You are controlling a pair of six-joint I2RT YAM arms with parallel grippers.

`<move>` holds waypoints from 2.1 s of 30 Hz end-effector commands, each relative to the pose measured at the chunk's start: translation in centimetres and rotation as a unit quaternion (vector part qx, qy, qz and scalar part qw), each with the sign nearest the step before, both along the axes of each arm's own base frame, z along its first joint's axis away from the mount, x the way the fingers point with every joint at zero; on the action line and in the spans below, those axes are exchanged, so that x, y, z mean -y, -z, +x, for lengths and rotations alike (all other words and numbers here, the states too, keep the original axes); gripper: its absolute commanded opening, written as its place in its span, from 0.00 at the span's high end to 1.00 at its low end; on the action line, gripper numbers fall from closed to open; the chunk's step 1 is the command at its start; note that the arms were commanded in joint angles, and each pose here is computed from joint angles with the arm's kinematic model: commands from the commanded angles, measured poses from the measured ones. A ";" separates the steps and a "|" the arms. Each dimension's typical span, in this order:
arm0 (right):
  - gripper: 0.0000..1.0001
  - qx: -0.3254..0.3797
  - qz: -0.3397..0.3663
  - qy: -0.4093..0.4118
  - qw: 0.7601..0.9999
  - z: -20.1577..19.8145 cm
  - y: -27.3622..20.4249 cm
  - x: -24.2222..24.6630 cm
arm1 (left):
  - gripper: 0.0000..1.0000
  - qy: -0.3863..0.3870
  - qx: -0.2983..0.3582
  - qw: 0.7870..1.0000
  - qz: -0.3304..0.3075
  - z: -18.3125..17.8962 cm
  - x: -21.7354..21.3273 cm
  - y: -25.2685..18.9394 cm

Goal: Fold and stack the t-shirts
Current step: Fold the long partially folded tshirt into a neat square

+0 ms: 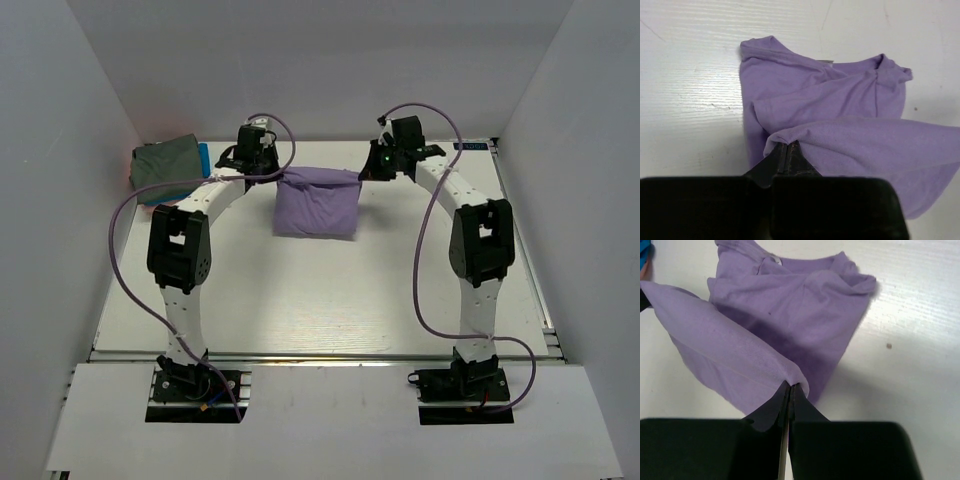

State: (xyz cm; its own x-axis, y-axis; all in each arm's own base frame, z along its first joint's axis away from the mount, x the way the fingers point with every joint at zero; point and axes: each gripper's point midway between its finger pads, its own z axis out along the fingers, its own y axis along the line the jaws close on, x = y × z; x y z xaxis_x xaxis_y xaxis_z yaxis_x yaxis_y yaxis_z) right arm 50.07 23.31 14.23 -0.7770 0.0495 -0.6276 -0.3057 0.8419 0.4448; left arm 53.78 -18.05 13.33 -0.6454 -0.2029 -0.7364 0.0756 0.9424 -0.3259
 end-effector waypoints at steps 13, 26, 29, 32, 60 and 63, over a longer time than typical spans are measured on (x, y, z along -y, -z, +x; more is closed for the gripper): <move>0.39 0.127 0.077 0.028 0.988 11.3 -0.6 -0.6 | 0.02 -0.023 0.078 0.995 -0.053 9.7 -1.4 -0.8; 0.10 0.099 0.064 -0.041 0.992 4.0 -2.0 -1.7 | 0.00 0.138 0.096 0.982 -0.089 3.4 2.3 -2.6; 0.10 0.094 0.087 -0.080 0.988 2.7 -2.1 -3.5 | 0.00 0.190 0.104 0.972 -0.090 2.8 4.0 -2.4; 0.10 0.083 0.122 -0.101 0.984 2.7 -2.0 -5.3 | 0.00 0.195 0.085 0.972 -0.096 3.4 4.8 -0.4; 0.10 0.063 0.126 -0.035 0.989 6.8 1.8 -2.6 | 0.00 0.121 0.062 0.988 -0.076 8.6 3.4 2.2; 0.10 0.127 0.114 -0.035 0.985 5.5 -4.8 -1.7 | 0.00 0.099 0.087 0.990 -0.054 8.5 2.3 -2.1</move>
